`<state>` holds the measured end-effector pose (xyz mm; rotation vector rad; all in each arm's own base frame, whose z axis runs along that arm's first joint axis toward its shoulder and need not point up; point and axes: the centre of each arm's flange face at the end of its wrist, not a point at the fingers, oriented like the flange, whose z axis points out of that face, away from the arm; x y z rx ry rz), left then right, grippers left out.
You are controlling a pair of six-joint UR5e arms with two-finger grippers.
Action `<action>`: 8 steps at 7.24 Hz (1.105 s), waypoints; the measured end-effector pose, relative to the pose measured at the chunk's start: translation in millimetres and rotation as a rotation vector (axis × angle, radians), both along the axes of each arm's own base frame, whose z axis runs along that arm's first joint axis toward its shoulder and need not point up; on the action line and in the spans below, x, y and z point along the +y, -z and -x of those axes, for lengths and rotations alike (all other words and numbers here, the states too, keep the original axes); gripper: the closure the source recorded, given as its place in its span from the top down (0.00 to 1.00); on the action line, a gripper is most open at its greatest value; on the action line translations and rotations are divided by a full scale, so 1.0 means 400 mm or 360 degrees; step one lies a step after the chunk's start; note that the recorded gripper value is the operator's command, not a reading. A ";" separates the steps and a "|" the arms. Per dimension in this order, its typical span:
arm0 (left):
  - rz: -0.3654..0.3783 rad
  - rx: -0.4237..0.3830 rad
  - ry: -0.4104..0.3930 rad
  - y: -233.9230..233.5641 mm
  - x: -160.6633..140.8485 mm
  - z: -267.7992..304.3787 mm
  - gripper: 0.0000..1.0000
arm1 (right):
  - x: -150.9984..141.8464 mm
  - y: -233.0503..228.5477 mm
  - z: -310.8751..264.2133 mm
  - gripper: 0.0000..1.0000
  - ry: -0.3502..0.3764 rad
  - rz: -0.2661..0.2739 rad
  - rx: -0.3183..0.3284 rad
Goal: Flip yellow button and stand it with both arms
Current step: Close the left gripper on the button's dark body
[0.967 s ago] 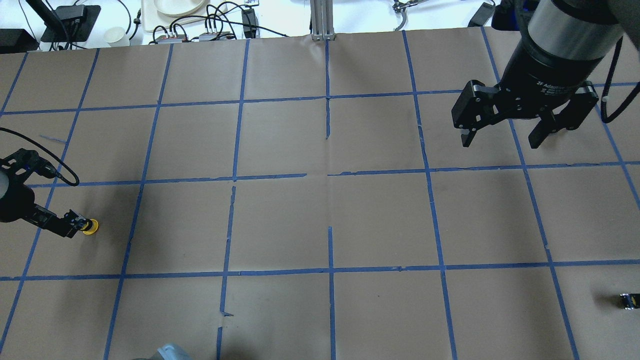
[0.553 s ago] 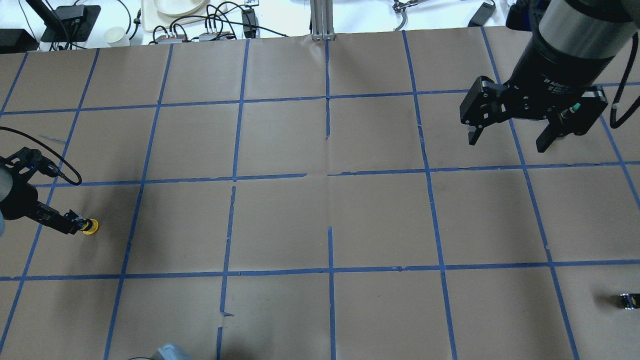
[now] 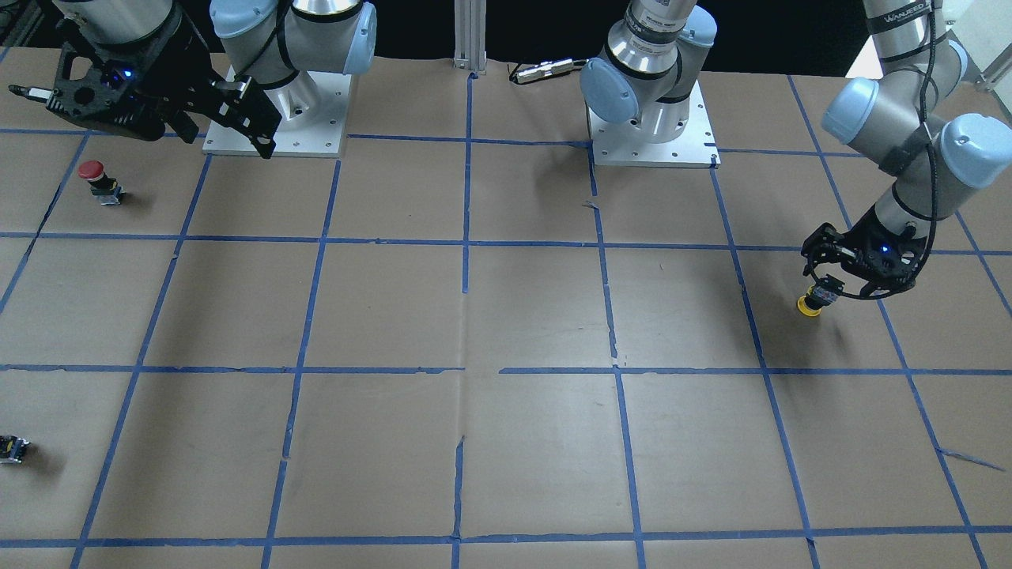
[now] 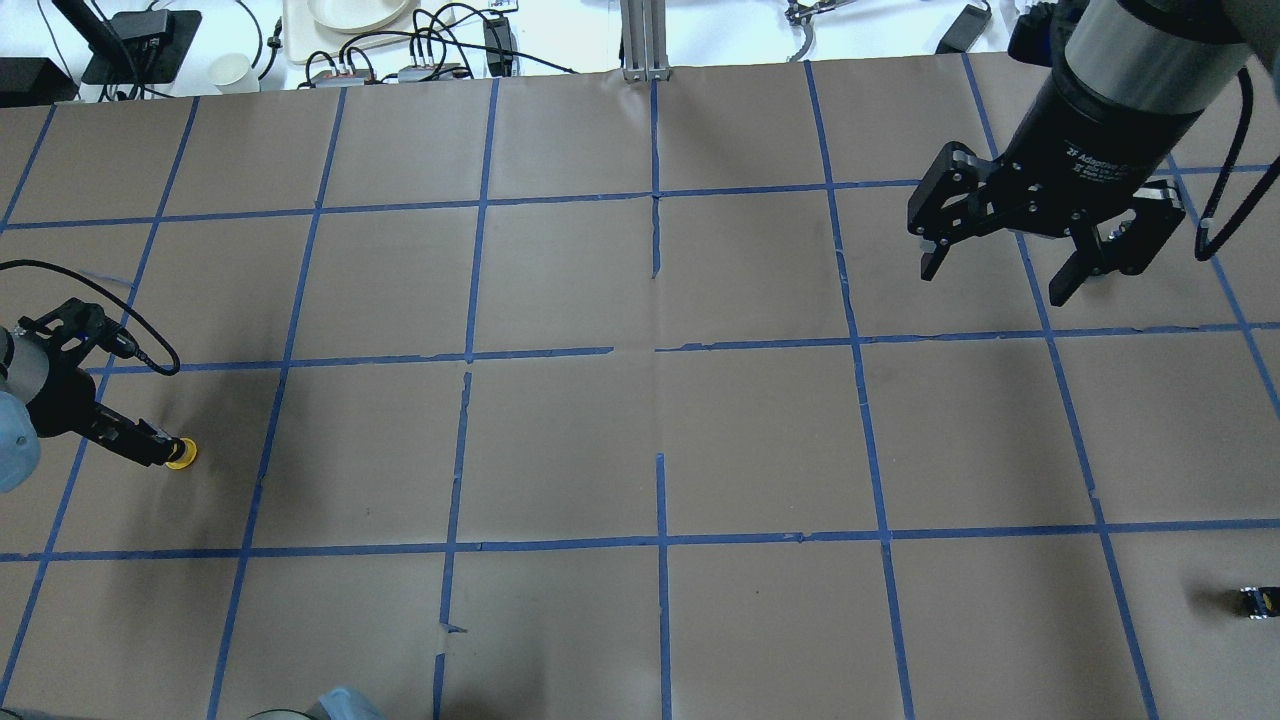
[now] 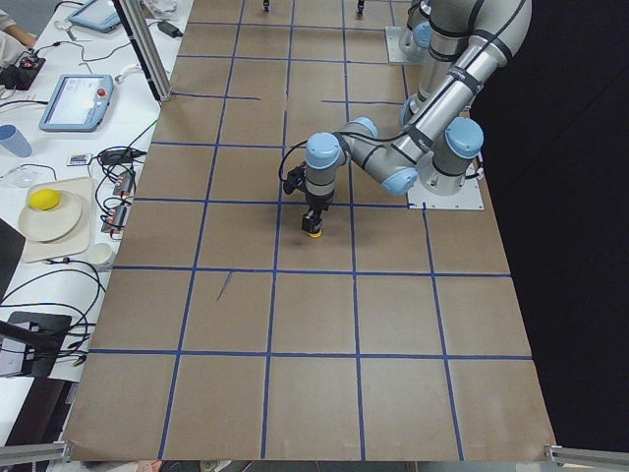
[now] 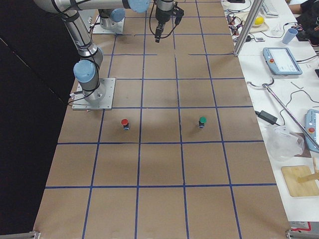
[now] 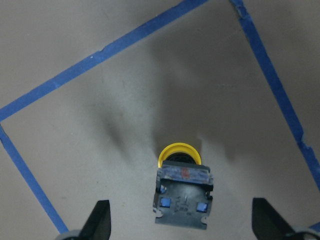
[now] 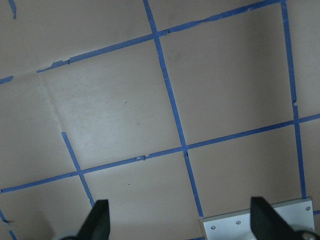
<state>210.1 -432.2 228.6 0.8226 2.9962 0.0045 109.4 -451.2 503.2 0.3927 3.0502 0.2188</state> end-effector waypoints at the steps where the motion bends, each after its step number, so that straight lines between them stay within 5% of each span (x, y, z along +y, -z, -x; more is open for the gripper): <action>1: -0.0007 0.0006 0.0048 0.007 -0.001 -0.001 0.95 | -0.001 0.004 0.002 1.00 0.0004 -0.0008 0.0000; 2: -0.0015 0.0013 0.0073 0.016 -0.001 -0.001 0.93 | 0.001 0.003 0.006 1.00 0.0007 -0.0011 0.0005; 5: -0.0028 0.0020 0.0110 0.027 0.004 0.001 0.35 | 0.027 -0.026 0.006 1.00 0.0006 0.0020 0.0021; 8: -0.0019 0.0011 0.0133 0.020 0.000 0.000 0.13 | 0.031 -0.026 0.003 1.00 0.0007 0.0022 0.0005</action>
